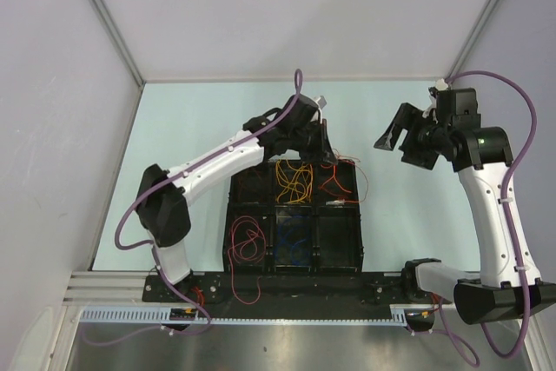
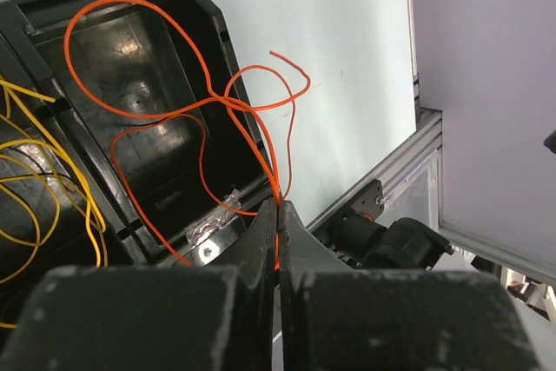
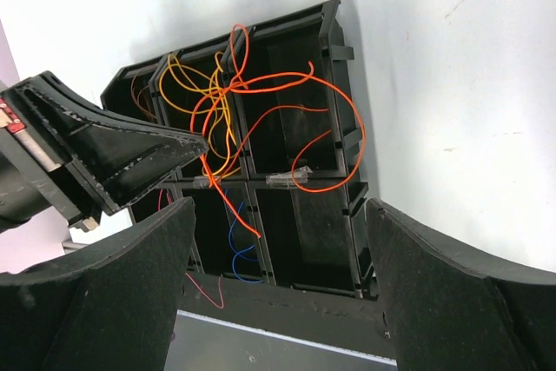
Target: Untangle the cables
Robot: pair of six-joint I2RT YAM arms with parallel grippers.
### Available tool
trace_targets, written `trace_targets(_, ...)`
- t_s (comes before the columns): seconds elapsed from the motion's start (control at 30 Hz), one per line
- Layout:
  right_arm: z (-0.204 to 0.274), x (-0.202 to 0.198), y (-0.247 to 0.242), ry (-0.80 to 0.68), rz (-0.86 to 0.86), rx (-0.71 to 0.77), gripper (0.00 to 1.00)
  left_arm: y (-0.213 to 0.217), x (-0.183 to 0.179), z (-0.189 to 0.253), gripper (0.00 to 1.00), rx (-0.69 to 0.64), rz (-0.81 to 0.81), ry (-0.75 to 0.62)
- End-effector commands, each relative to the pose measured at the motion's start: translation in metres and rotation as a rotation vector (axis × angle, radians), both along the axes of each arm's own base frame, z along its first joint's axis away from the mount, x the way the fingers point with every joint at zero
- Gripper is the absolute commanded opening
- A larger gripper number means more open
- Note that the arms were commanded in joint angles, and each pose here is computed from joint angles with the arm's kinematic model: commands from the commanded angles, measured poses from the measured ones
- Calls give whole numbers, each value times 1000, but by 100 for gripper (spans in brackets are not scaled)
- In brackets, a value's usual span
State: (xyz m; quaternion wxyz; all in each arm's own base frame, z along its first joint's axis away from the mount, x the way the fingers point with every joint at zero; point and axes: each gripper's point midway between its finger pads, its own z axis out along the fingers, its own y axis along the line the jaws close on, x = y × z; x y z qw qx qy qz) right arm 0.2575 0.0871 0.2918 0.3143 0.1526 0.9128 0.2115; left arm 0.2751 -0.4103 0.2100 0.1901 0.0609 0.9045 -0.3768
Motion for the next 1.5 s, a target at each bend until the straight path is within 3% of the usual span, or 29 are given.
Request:
trace_targets(0.0,5,-5,2,-26,15,15,84,-12,0,21,0,-15,-33,-79)
trace_targets(0.23,-4,-3,1,4,16,6,84,-29,-1,-23,0,174,-118,-19)
trace_targets(0.57,-11,0,-2,24,13,-16,84,-24,-13,-40,0,241,-138,40)
trace_targets(0.87,-14,6,1,38,15,-2,84,10,-33,-27,0,300,-91,101)
trace_targets(1.03,-16,7,3,48,20,5,84,7,-37,-26,0,284,-124,143)
trace_targets(1.37,-18,6,4,58,30,7,84,-14,4,-44,0,258,-89,124)
trace_targets(1.47,-23,5,3,79,26,0,84,-15,16,-60,6,268,-86,146)
